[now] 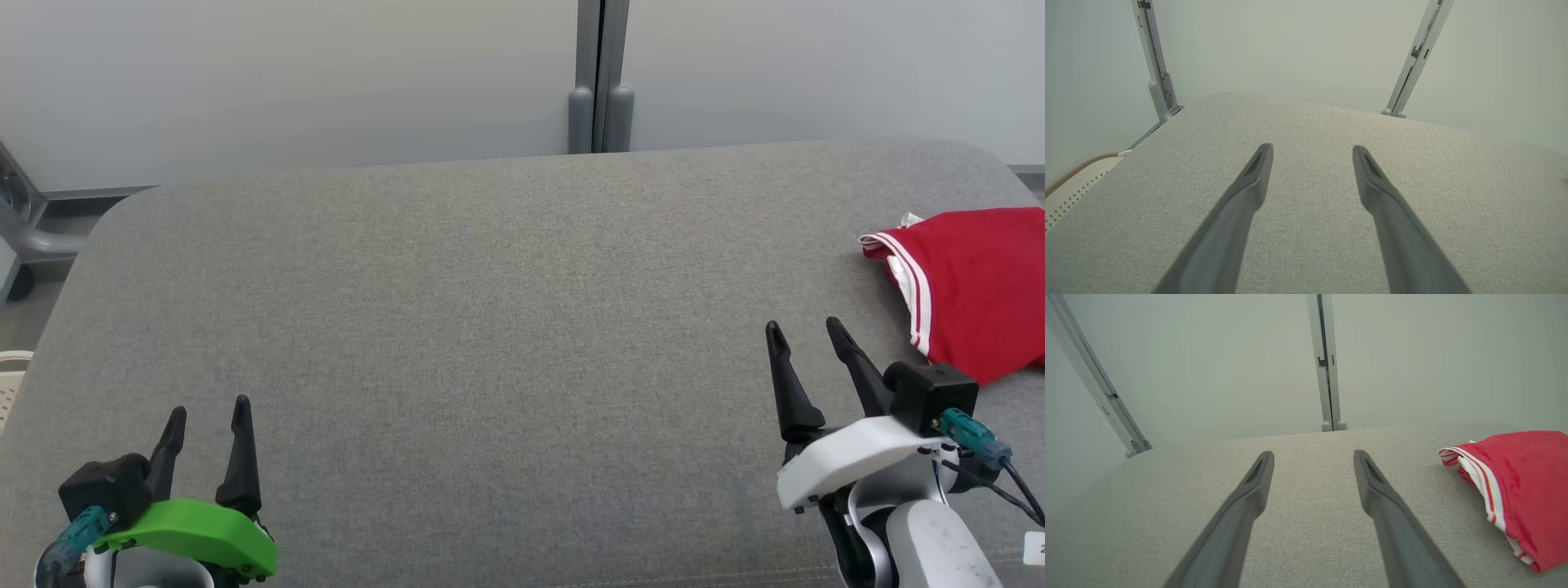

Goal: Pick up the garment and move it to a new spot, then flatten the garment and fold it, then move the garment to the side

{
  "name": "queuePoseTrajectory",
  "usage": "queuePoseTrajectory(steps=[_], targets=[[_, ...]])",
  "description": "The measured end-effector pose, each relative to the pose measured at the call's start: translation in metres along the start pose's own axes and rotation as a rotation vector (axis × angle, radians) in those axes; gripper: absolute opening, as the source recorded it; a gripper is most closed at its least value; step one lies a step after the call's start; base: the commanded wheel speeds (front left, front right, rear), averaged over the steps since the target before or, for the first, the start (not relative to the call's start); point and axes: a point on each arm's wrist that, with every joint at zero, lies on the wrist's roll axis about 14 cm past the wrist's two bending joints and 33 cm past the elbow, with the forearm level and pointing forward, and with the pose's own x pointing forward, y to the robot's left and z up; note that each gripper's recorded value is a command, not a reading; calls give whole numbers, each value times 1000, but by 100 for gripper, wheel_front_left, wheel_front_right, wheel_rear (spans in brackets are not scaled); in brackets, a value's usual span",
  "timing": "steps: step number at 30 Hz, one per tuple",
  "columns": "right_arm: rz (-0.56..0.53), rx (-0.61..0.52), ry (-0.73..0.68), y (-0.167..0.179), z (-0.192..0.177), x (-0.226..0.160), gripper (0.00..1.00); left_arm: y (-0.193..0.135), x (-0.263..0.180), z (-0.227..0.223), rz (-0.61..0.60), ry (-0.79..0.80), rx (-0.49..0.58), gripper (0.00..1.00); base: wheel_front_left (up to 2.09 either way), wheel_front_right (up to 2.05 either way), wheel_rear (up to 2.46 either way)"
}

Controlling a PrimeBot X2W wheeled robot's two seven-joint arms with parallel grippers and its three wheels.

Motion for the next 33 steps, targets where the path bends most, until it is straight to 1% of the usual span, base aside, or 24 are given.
queuePoseTrajectory(steps=[10, 17, 31, 32, 33], targets=[[13, -9, 0, 7, 0, -4, 100, -6, -4, -6, -4, 1, -18, 100, 0, 0, 0], [15, -9, -5, 8, 1, -6, 100, -9, -8, -1, -9, -20, -16, 100, 0, 0, 0], [17, 1, -3, 9, -1, -8, 100, -9, -11, 1, -4, -32, 15, 100, 0, 0, 0], [15, 2, 6, 9, -4, -9, 0, -8, -11, -2, 0, -24, 21, 0, 0, 0, 0], [12, 5, 18, 8, -8, -11, 0, -9, -13, -6, 3, -11, 16, 0, 0, 0, 0]])
